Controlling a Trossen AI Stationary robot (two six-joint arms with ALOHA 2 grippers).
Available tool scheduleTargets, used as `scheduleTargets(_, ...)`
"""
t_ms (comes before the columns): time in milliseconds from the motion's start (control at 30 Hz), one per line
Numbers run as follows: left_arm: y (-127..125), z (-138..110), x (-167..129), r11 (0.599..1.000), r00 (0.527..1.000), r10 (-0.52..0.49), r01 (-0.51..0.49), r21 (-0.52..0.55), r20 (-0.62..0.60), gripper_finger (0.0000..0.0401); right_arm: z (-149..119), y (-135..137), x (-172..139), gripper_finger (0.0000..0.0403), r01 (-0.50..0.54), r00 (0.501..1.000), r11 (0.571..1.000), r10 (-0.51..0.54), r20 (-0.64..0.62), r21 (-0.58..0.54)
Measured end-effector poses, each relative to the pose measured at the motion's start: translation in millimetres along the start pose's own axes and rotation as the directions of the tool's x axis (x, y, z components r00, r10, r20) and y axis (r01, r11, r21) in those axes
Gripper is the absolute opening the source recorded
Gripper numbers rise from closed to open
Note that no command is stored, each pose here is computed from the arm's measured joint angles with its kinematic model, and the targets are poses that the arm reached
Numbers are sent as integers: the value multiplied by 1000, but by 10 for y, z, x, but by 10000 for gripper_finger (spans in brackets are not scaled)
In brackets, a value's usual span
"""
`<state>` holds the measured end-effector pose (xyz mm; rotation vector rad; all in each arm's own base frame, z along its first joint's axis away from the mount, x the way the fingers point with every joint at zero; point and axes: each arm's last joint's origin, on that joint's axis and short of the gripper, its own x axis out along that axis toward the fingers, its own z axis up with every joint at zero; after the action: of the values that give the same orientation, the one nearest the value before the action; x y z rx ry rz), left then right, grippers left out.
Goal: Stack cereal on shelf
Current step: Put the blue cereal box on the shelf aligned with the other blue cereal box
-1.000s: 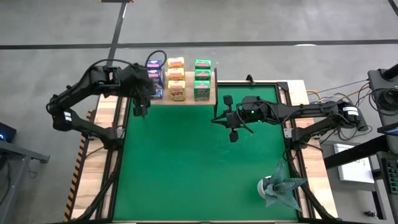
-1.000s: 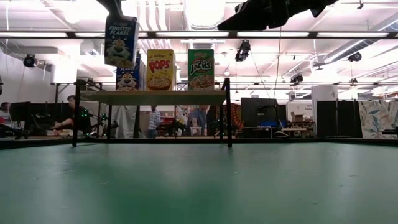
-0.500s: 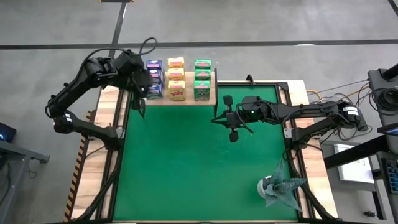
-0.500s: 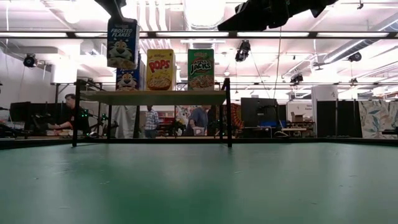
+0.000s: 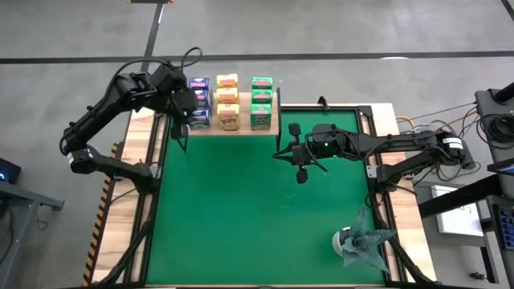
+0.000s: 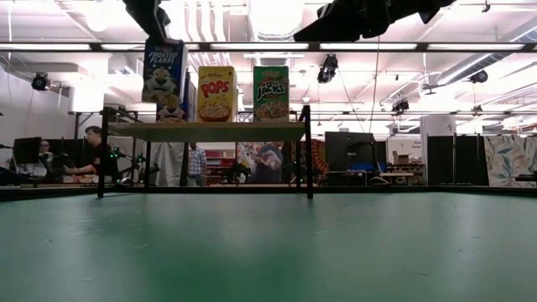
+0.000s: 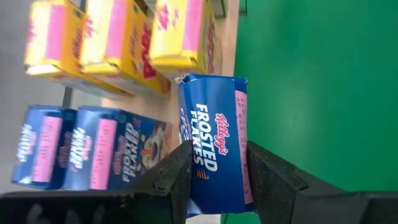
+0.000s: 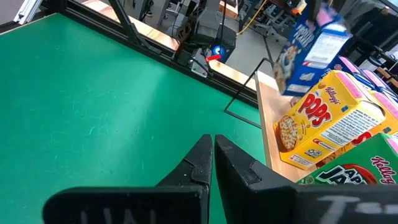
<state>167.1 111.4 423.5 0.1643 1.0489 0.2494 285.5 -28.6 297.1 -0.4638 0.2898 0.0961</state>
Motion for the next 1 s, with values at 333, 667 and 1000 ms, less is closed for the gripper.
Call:
scheduleTargets(333,71,-100,243,1000,999,0,0,0,-52,122,0,0,0,9,0,1000,1000,0,0,0)
scheduleTargets(667,102,-147,355,999,998,3,-5,-33,-70,122,0,0,0,9,0,1000,1000,0,0,-3)
scheduleTargets(1000,113,-131,357,999,998,15,-17,-35,-56,122,0,0,0,9,1,1000,1000,-1,0,-4)
